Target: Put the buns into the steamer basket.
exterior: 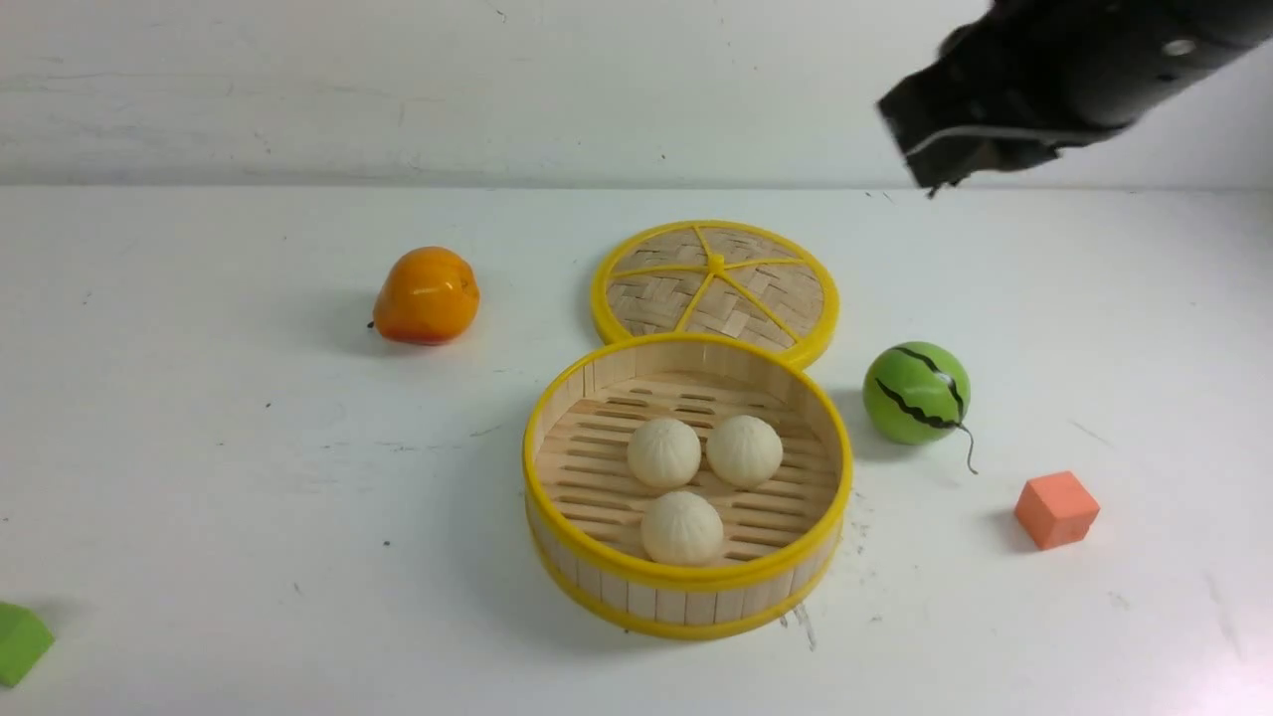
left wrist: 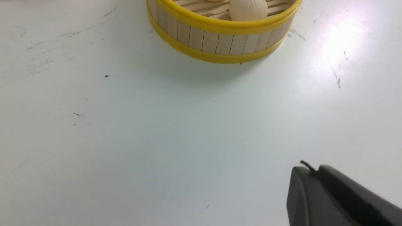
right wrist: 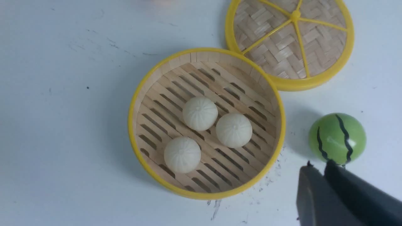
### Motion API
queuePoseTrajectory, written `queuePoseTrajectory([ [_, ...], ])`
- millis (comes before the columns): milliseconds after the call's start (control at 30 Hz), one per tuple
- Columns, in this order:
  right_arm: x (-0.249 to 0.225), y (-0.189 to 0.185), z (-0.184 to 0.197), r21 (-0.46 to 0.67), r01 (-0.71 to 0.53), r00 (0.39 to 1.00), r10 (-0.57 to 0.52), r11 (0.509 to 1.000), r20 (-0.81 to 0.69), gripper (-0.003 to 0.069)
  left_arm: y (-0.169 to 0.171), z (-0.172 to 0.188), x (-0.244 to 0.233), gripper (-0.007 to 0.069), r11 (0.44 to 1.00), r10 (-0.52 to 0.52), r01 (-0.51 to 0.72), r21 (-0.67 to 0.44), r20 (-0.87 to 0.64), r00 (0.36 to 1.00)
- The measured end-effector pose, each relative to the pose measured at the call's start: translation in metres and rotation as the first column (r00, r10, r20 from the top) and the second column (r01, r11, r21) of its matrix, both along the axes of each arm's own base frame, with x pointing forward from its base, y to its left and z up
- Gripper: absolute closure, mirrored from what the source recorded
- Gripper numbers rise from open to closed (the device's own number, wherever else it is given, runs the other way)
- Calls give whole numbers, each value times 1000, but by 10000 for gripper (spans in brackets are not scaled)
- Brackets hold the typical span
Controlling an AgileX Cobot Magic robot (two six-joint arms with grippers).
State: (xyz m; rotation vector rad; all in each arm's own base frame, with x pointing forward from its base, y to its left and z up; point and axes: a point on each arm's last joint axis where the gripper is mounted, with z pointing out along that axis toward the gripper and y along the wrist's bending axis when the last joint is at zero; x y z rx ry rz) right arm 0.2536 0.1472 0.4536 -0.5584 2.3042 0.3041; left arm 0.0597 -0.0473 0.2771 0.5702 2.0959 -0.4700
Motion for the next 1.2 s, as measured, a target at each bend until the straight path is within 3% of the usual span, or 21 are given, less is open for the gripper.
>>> queuePoseTrajectory([
  [100,-26,-15,-2,5,-1,1000,1,1000,11,678,0,0,0,594,1000,0,0,0,0,1000],
  [500,-94,-52,-47,75,-5,995,-3,997,98,678,0,0,0,587,1000,0,0,0,0,1000],
  [800,-105,-67,-61,-51,19,998,-15,999,60,674,0,0,0,578,1000,0,0,0,0,1000],
  [967,-107,-62,-64,12,6,1000,-6,1000,25,673,0,0,0,573,1000,0,0,0,0,1000],
  [1200,-119,-68,-96,71,-54,972,36,996,231,672,0,0,0,568,1000,0,0,1,0,1000],
])
